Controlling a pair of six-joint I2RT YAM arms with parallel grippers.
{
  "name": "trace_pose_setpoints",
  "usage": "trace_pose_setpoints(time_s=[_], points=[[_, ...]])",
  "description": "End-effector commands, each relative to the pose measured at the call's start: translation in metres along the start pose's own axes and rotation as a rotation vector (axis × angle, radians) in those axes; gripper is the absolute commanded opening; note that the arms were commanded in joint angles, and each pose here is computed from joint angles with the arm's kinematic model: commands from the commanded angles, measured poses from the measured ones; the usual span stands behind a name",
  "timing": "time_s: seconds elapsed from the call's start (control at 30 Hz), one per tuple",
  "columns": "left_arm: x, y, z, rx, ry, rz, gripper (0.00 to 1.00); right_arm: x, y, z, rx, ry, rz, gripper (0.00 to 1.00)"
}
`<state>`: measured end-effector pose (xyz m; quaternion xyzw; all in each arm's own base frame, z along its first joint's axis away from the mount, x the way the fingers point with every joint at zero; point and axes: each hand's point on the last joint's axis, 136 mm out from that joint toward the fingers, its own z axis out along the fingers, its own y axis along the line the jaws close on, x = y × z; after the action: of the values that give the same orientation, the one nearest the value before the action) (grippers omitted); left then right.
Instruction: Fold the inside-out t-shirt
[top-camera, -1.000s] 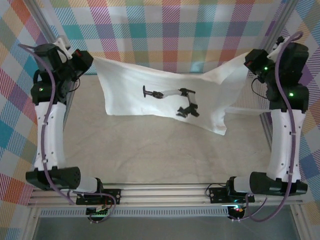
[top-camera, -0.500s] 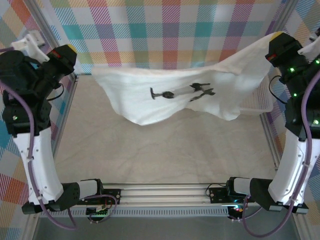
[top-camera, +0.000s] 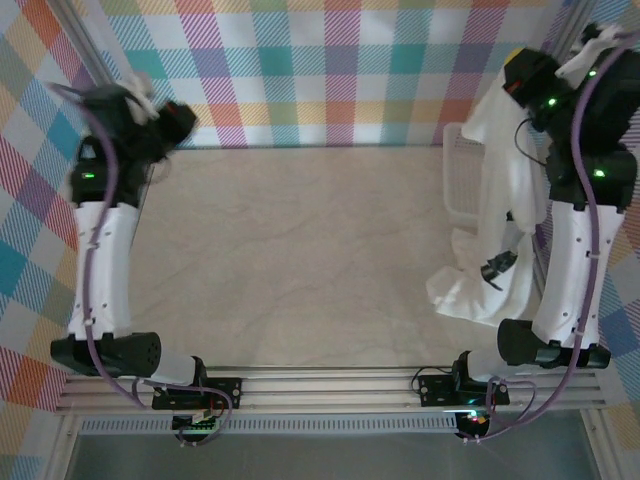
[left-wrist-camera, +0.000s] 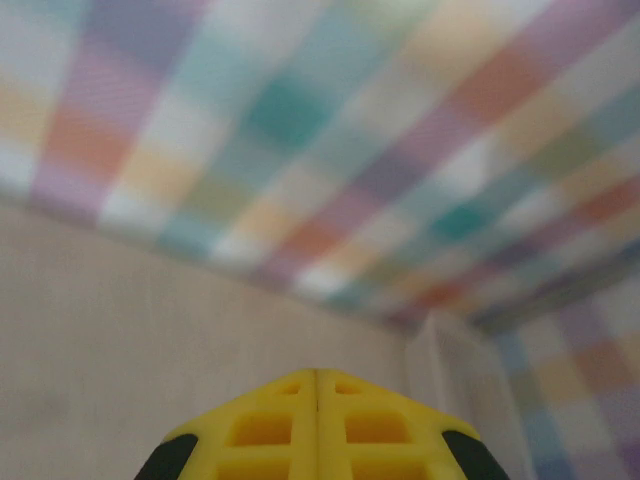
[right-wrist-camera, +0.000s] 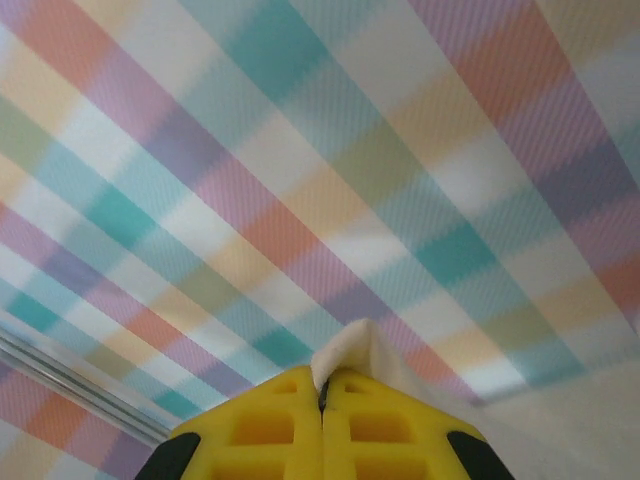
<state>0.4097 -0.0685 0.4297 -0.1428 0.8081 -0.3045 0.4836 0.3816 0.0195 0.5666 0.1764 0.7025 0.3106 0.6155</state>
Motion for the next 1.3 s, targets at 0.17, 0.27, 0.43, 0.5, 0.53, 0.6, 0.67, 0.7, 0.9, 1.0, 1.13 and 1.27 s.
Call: trace_pose_setpoints(time_s=[0.17, 0.27, 0.43, 0.5, 0.53, 0.6, 0.67, 0.7, 0.9, 1.0, 1.13, 1.27], points=[[0.275, -0.085, 0.108, 0.252, 0.515, 0.051, 0.07, 0.031, -0.039, -0.042, 0.161, -0.008, -0.016, 0.0], [0.376, -0.126, 0.131, 0.325, 0.664, 0.263, 0.09, 0.037, -0.056, -0.048, 0.229, -0.014, -0.021, 0.0], [0.502, -0.167, 0.138, 0.483, 0.833, 0.576, 0.2, 0.039, -0.058, -0.051, 0.241, -0.009, -0.026, 0.0], [0.531, -0.19, 0.135, 0.598, 0.915, 0.561, 0.32, 0.039, -0.059, -0.052, 0.246, -0.004, -0.029, 0.0], [0.543, -0.197, 0.134, 0.641, 0.942, 0.553, 0.37, 0.04, -0.059, -0.051, 0.247, -0.002, -0.026, 0.0], [0.566, -0.208, 0.137, 0.699, 0.972, 0.567, 0.49, 0.041, -0.06, -0.05, 0.246, 0.003, -0.018, 0.0], [0.585, -0.214, 0.137, 0.717, 1.024, 0.584, 0.56, 0.043, -0.06, -0.049, 0.246, 0.012, -0.009, 0.0], [0.59, -0.219, 0.139, 0.721, 1.029, 0.591, 0.58, 0.045, -0.062, -0.048, 0.248, 0.019, -0.001, 0.0], [0.611, -0.222, 0.176, 0.631, 0.966, 0.612, 0.61, 0.049, -0.062, -0.047, 0.25, 0.038, 0.037, 0.0], [0.624, -0.215, 0.185, 0.613, 0.979, 0.63, 0.61, 0.048, -0.059, -0.045, 0.24, 0.046, 0.047, 0.0], [0.649, -0.217, 0.169, 0.699, 1.039, 0.643, 0.61, 0.044, -0.054, -0.042, 0.229, 0.052, 0.056, 0.0], [0.671, -0.21, 0.169, 0.677, 1.027, 0.702, 0.6, 0.042, -0.051, -0.04, 0.218, 0.054, 0.063, 0.0]])
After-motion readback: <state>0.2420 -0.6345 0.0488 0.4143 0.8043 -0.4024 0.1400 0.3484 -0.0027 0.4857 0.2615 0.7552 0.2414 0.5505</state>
